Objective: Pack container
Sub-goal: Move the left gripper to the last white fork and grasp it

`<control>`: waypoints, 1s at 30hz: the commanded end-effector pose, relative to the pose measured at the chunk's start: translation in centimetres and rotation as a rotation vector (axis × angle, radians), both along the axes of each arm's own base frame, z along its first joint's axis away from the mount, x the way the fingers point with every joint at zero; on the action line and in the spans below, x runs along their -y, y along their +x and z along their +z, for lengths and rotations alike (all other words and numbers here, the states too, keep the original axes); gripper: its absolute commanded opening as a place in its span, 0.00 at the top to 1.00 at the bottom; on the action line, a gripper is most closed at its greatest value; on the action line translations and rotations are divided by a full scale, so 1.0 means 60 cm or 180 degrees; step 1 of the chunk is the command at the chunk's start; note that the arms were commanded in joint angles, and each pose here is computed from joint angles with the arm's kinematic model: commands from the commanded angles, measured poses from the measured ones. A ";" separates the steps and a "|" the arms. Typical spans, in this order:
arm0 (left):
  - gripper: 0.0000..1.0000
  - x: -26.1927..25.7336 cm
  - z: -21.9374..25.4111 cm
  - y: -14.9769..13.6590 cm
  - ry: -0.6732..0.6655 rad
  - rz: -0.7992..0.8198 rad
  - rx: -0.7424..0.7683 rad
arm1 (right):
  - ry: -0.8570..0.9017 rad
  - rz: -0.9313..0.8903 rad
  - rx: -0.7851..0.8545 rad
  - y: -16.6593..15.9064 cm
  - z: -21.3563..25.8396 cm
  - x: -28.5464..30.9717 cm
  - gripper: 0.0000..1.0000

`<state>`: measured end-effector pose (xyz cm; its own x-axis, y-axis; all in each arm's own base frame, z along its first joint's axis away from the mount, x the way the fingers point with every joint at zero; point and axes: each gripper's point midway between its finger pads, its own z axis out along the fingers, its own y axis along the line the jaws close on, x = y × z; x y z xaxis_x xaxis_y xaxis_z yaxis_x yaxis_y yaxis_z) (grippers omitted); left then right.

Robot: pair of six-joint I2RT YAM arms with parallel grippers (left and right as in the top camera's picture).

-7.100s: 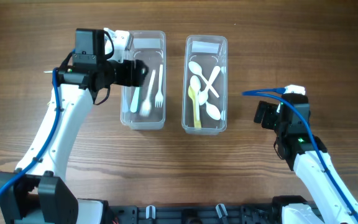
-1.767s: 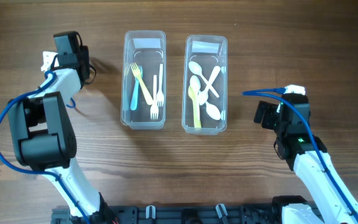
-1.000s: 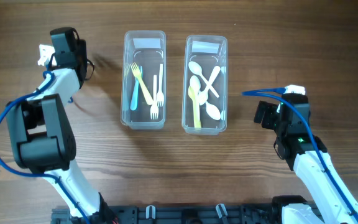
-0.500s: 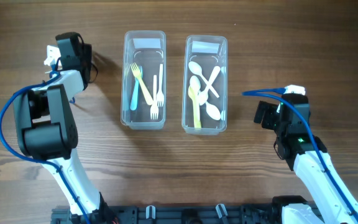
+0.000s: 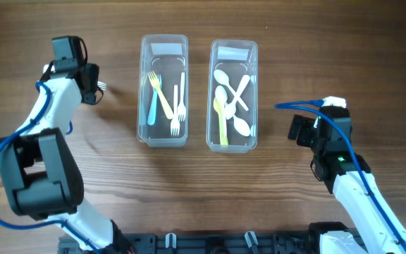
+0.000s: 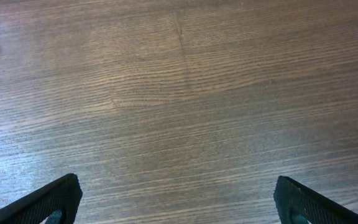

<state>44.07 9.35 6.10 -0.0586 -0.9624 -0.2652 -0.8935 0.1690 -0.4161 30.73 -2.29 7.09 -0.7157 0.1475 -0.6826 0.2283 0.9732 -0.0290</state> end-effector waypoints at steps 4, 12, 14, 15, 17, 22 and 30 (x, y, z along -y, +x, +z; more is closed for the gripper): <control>0.34 0.037 0.071 0.086 0.0077 -0.0971 0.0777 | 0.0014 -0.0037 0.0019 0.001 0.002 0.000 0.00; 0.29 0.008 0.078 0.115 0.0372 -0.0790 0.0972 | 0.0014 -0.0037 0.0019 0.001 0.002 0.000 0.00; 0.28 0.005 0.038 0.118 0.0361 -0.0776 0.0854 | 0.0014 -0.0037 0.0019 0.001 0.002 0.000 0.00; 0.28 0.004 0.024 0.121 0.0353 -0.0778 0.0829 | 0.0014 -0.0037 0.0019 0.001 0.002 0.000 0.00; 0.28 0.004 -0.008 0.121 0.0325 -0.0779 0.0738 | 0.0014 -0.0037 0.0019 0.001 0.002 0.000 0.00; 0.26 0.005 -0.068 0.118 0.0288 -0.0807 0.0556 | 0.0014 -0.0037 0.0019 0.001 0.002 0.000 0.00; 0.34 0.018 -0.141 0.020 -0.0059 -0.0584 -0.0303 | 0.0014 -0.0037 0.0019 0.001 0.002 0.000 0.00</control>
<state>49.47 8.51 1.37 -0.2810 -0.9018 -0.3283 -0.7806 0.4138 -0.4685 30.74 -2.29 7.09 -0.7155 0.1475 -0.6829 0.2283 0.9732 -0.0289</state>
